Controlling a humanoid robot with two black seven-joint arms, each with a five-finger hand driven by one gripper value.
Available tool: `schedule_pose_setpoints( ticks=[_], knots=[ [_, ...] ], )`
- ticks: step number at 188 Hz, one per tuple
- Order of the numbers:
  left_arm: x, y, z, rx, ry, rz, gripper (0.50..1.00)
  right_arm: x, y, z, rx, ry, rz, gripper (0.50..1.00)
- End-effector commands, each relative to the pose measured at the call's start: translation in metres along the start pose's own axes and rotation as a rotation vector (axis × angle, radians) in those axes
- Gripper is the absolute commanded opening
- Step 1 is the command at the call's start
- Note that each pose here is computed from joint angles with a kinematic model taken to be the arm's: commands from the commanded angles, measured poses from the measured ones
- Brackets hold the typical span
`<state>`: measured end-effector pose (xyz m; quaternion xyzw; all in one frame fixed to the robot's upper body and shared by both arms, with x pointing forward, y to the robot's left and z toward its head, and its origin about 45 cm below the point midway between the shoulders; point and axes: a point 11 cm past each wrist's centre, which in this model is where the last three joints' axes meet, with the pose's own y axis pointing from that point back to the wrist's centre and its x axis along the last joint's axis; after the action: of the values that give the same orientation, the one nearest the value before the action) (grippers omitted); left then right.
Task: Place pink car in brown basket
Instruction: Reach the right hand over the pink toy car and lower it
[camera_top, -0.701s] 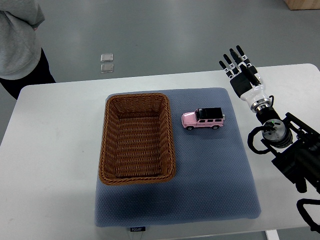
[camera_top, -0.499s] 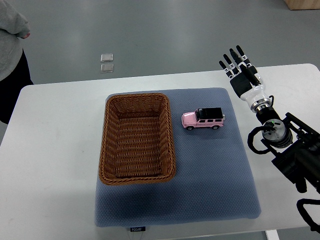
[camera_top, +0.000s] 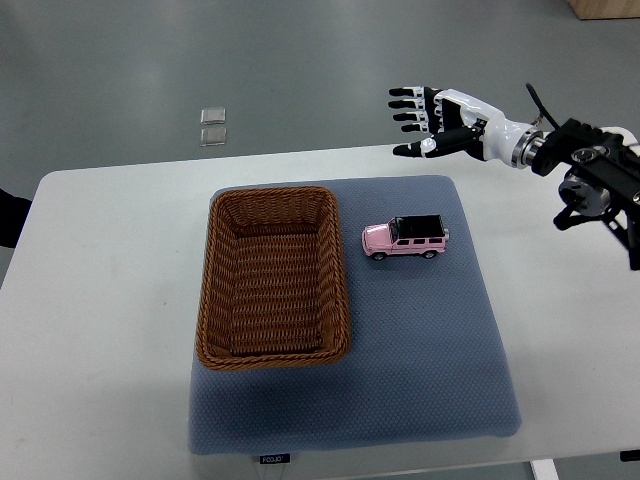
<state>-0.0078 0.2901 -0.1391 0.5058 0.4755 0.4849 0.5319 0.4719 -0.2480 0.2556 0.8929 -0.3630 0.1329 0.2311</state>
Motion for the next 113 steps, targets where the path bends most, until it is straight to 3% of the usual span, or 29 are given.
schedule_pose_setpoints(
  ticks=[1, 27, 49, 113],
  knots=[
    [-0.003, 0.0, 0.0, -0.001, -0.002, -0.008, 1.0, -0.012, 0.009, -0.015, -0.137, 0.353, -0.18, 0.909],
    [-0.005, 0.0, 0.0, -0.001, -0.002, -0.014, 1.0, -0.035, 0.005, -0.018, -0.267, 0.506, -0.324, 0.909],
    [-0.004, 0.0, 0.0, -0.001, -0.002, -0.012, 1.0, -0.052, -0.003, -0.01, -0.292, 0.531, -0.36, 0.909],
    [-0.004, 0.0, 0.001, -0.002, 0.0, -0.012, 1.0, -0.067, -0.016, 0.036, -0.372, 0.519, -0.272, 0.909]
  ],
)
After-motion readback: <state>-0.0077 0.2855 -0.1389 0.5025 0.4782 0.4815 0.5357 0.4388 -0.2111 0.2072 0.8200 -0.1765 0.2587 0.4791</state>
